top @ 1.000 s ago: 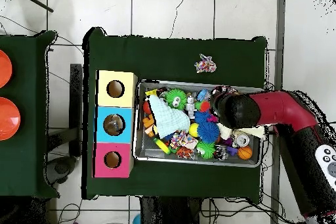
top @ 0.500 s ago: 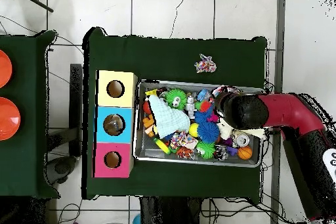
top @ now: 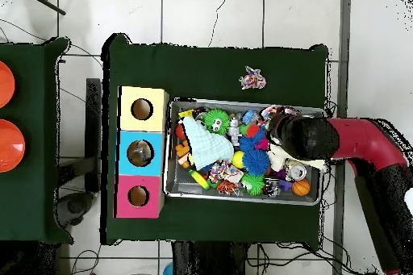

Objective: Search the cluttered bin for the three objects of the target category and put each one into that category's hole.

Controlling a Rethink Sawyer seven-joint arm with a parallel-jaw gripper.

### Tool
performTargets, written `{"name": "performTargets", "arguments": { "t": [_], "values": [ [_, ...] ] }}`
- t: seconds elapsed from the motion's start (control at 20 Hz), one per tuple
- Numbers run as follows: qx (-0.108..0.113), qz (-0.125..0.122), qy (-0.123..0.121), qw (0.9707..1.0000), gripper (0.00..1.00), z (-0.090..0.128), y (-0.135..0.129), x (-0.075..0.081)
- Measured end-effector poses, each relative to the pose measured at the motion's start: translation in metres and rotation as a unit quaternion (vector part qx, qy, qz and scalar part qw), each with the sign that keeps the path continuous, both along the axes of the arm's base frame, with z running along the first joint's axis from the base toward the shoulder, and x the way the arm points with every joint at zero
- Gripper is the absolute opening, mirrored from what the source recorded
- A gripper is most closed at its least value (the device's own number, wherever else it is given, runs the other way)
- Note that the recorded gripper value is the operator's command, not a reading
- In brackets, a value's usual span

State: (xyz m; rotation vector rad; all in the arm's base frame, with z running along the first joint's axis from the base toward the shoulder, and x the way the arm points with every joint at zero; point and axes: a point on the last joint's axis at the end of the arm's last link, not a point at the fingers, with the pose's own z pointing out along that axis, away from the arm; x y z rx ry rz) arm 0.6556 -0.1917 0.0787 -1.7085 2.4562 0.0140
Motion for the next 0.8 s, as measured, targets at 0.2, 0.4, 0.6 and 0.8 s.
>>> {"name": "performTargets", "arguments": {
  "t": [0.2,0.4,0.6,0.8],
  "values": [
    [0.001,-0.003,0.002,1.0000,1.00,-0.0006,-0.0014,-0.0013],
    [0.003,-0.006,0.003,1.0000,1.00,-0.0005,-0.0020,-0.0017],
    [0.009,-0.014,0.006,0.9998,1.00,0.0007,-0.0023,-0.0018],
    [0.013,-0.024,0.007,0.9996,1.00,0.0066,-0.0050,-0.0005]
  ]
}}
